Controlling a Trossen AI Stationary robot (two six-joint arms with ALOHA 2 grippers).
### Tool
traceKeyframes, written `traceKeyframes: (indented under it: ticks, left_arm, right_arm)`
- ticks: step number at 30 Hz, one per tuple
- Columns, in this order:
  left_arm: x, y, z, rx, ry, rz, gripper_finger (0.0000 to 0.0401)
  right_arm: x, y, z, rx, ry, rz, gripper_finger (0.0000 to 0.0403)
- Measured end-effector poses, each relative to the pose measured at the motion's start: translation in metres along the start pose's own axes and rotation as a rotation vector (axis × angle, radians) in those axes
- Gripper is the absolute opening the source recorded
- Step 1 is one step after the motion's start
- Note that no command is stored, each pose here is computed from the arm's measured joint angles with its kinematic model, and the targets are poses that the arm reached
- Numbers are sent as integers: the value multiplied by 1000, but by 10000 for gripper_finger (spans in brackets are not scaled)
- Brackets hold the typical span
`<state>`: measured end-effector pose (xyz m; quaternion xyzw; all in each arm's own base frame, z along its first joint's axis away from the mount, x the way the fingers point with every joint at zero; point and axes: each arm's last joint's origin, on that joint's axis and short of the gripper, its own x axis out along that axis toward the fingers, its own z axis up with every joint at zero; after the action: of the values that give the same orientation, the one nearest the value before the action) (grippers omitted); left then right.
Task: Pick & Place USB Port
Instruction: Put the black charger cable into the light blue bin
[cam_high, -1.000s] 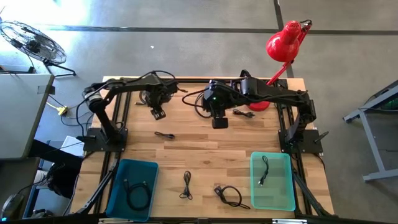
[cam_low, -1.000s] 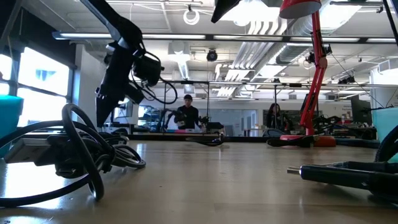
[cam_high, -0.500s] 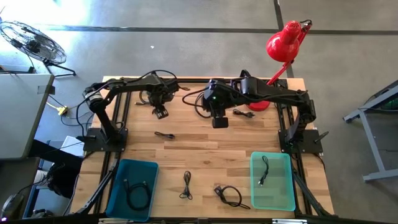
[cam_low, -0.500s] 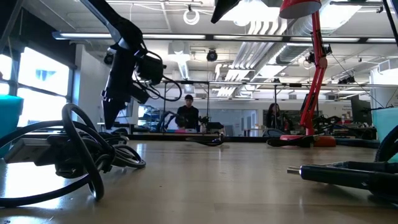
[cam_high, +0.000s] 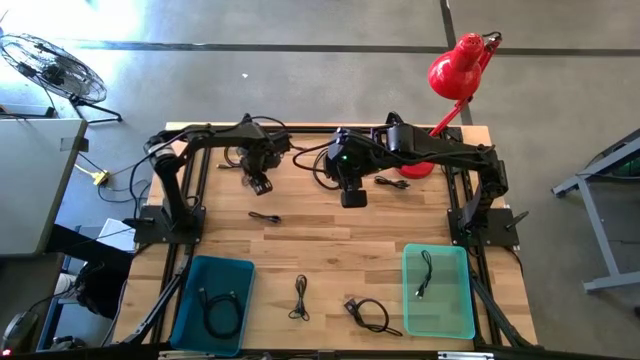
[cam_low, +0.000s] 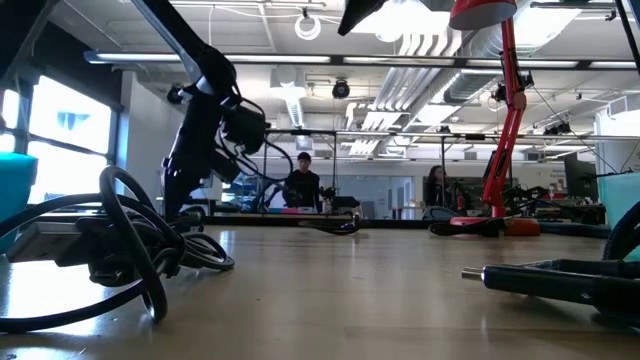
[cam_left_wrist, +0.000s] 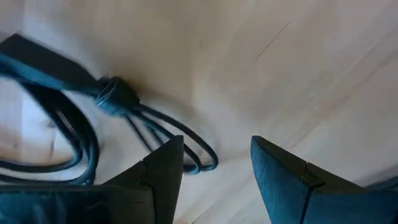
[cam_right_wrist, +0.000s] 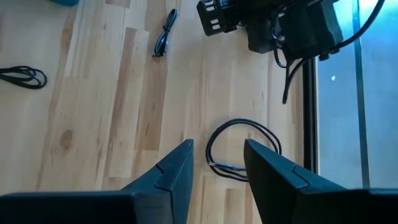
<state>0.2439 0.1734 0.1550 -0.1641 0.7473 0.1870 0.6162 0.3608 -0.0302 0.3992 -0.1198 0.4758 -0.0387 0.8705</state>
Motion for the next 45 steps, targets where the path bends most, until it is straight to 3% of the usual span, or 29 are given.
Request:
traceKeyframes:
  ticks: [12,20,36,42,45]
  left_arm:
    - [10,2,3,8,39,63,181]
    - [1,1,1,13,80,41,181]
    - [-9,9,4,42,91,227,181]
    - [-6,21,2,7,114,207,178]
    - [-4,25,0,-4,120,187,154]
  right_arm:
    - [0,0,-2,-2,16,7,134]
    - [0,1,-3,-12,29,10,134]
    - [0,2,-2,-38,17,55,134]
    - [0,2,-2,-38,17,58,134]
    - [0,2,-2,-38,17,58,134]
